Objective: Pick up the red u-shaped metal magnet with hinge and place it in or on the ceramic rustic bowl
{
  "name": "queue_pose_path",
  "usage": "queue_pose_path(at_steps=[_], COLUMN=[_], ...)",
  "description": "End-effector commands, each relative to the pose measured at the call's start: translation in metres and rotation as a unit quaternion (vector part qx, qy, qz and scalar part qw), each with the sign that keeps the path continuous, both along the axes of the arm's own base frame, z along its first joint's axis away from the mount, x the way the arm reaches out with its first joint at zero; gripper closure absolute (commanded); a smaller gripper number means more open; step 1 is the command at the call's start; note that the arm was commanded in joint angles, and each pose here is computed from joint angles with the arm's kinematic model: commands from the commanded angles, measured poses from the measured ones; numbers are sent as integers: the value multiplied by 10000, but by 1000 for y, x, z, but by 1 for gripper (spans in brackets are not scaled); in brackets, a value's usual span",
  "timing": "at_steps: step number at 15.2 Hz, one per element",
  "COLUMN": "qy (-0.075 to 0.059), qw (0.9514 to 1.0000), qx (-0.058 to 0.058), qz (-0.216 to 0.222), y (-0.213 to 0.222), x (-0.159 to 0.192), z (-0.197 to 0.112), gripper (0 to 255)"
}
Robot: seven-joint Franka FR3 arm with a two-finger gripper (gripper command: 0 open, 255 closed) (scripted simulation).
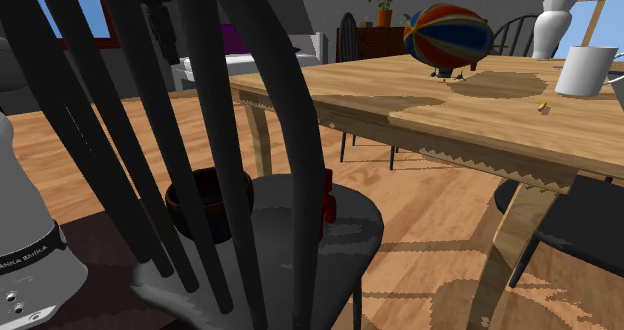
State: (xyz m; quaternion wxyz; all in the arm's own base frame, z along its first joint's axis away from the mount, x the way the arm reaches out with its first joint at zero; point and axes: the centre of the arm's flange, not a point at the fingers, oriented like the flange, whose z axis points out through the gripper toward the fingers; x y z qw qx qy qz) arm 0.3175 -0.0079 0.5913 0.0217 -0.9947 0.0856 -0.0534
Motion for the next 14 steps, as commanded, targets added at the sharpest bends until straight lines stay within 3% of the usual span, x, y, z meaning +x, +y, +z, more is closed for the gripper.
queue_pose_path(at_steps=[1, 14], qy=[0, -319], qw=[10000, 9953], qx=[0, -132], qz=[0, 900], y=[0, -133], x=[0, 20], z=[0, -105], gripper=[0, 0])
